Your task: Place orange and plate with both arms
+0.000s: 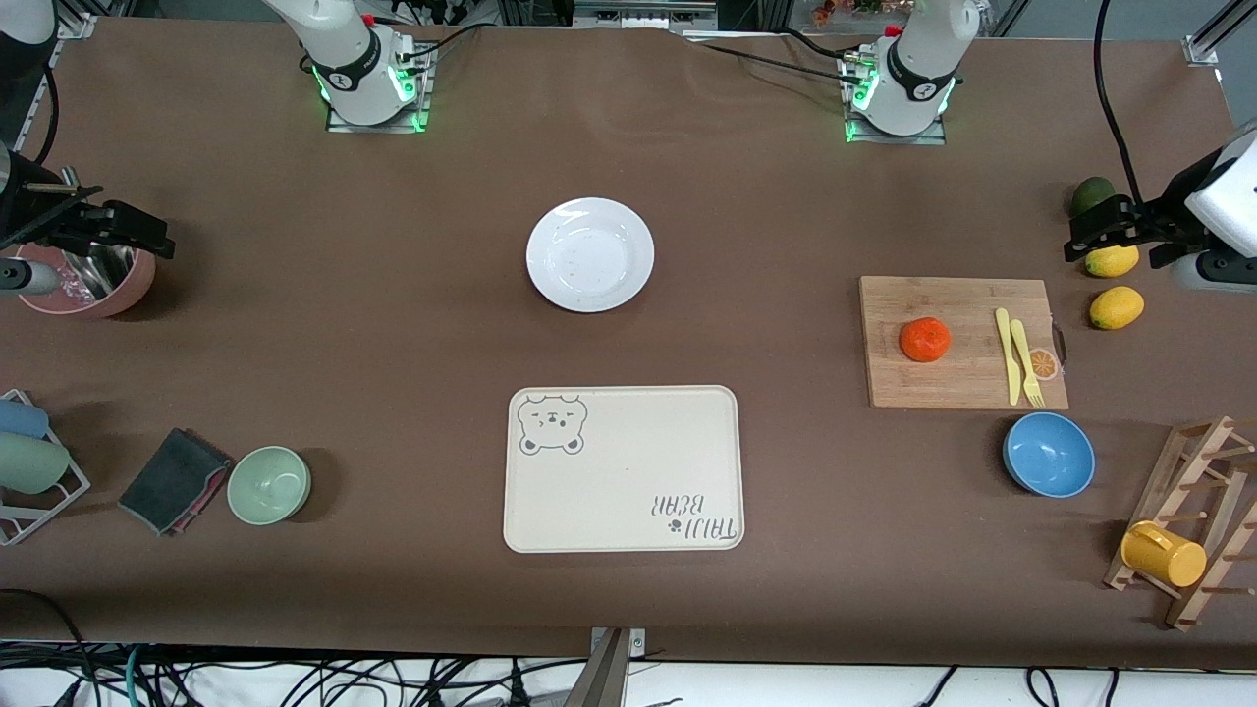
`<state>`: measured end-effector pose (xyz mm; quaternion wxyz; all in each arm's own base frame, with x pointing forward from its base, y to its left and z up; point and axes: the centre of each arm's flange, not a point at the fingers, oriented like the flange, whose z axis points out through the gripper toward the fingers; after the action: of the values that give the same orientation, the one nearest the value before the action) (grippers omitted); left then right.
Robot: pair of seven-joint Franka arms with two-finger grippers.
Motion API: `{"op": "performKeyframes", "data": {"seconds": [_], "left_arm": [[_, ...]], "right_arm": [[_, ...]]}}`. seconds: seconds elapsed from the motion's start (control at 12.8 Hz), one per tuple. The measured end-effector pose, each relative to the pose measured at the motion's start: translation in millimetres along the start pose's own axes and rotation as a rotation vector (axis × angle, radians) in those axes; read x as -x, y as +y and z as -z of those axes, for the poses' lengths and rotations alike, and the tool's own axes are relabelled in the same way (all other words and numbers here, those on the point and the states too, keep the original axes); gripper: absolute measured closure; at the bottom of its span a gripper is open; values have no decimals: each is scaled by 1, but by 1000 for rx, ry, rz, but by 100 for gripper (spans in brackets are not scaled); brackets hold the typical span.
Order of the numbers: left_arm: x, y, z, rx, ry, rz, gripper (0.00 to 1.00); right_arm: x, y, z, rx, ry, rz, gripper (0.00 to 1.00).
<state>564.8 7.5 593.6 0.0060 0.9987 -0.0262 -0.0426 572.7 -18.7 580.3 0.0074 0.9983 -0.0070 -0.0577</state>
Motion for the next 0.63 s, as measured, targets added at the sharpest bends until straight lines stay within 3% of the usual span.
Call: {"op": "performKeyframes", "data": {"seconds": [0.63], "left_arm": [[0,-2,0,0,-1,4,0]], "right_arm": [[0,0,0,0,0,0,0]]}}
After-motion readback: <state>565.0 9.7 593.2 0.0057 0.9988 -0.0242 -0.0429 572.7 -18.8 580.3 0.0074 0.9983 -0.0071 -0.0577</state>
